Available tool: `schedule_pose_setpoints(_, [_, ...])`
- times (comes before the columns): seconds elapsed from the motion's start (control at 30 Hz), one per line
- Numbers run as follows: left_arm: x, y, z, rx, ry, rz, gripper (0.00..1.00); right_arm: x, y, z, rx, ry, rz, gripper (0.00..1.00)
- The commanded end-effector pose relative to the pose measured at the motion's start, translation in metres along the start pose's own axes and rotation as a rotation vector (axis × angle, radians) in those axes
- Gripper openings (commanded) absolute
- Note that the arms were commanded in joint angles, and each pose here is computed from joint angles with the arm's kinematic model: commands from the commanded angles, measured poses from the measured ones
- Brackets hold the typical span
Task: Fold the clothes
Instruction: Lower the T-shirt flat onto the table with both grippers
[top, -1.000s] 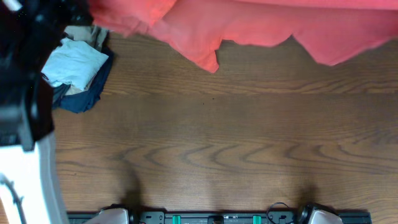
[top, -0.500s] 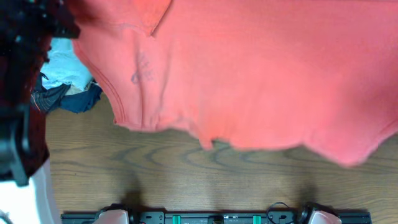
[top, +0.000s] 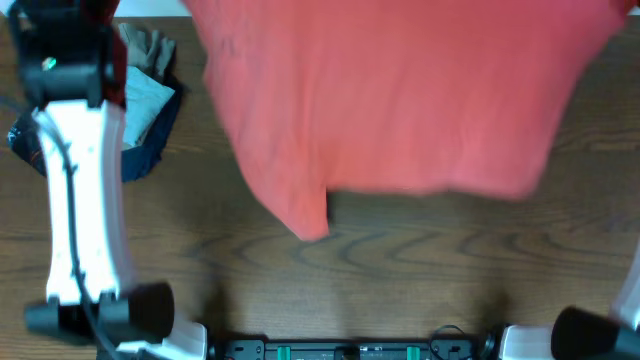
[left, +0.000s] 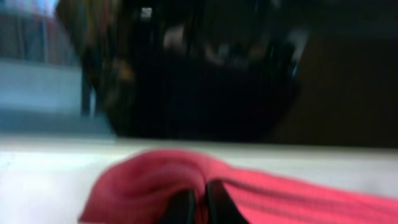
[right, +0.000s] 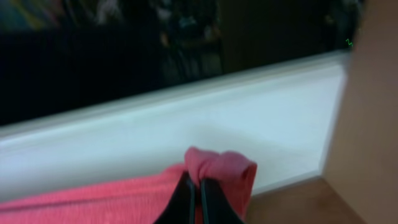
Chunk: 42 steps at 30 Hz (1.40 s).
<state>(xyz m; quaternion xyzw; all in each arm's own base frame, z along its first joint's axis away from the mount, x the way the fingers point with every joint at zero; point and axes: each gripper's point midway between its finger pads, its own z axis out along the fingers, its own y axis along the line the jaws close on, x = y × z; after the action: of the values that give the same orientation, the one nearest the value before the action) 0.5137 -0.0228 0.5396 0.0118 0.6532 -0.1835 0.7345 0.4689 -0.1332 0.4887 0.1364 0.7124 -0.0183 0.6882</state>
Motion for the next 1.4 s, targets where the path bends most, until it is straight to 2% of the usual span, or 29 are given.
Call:
schedule_pose_setpoints(0.0, [-0.024,0.035,0.011,-0.096,-0.150,-0.001,0.06,-0.019,-0.017,0.014,0.058,-0.109,0.039,0.01])
schedule_pose_setpoints(0.1, [-0.047,0.031,0.015,-0.055,-0.292,0.043,0.06,-0.061,-0.010,0.008,0.021,-0.285,0.058,0.01])
schedule_pose_setpoints(0.23, [-0.078,0.028,0.005,-0.066,-0.436,0.072,0.06,-0.093,-0.008,-0.007,0.020,-0.417,0.047,0.01])
schedule_pose_setpoints(0.33, [-0.091,0.025,-0.004,-0.061,-0.479,0.085,0.06,-0.091,-0.014,-0.011,0.065,-0.398,0.026,0.01])
schedule_pose_setpoints(0.4, [-0.083,0.023,-0.002,-0.051,-0.426,0.078,0.06,-0.074,-0.024,-0.008,0.127,-0.317,-0.012,0.01])
schedule_pose_setpoints(0.5, [-0.037,0.028,0.012,-0.041,-0.211,0.028,0.06,-0.029,-0.043,-0.001,0.224,-0.132,-0.021,0.01])
schedule_pose_setpoints(0.63, [0.069,0.039,0.011,-0.067,0.217,-0.118,0.06,0.058,-0.073,-0.007,0.364,0.226,-0.076,0.01])
schedule_pose_setpoints(0.77, [0.167,0.051,-0.032,-0.191,0.621,-0.266,0.06,0.135,-0.104,-0.040,0.527,0.566,-0.132,0.01])
schedule_pose_setpoints(0.9, [0.224,0.050,-0.079,-0.259,0.894,-0.342,0.06,0.188,-0.116,-0.068,0.570,0.826,-0.164,0.01])
schedule_pose_setpoints(1.1, [0.265,0.041,-0.133,-0.293,1.158,-0.376,0.06,0.247,-0.120,-0.114,0.599,1.168,-0.175,0.01])
schedule_pose_setpoints(1.37, [0.295,0.029,-0.204,-0.366,1.460,-0.430,0.06,0.284,-0.119,-0.161,0.688,1.421,-0.110,0.01])
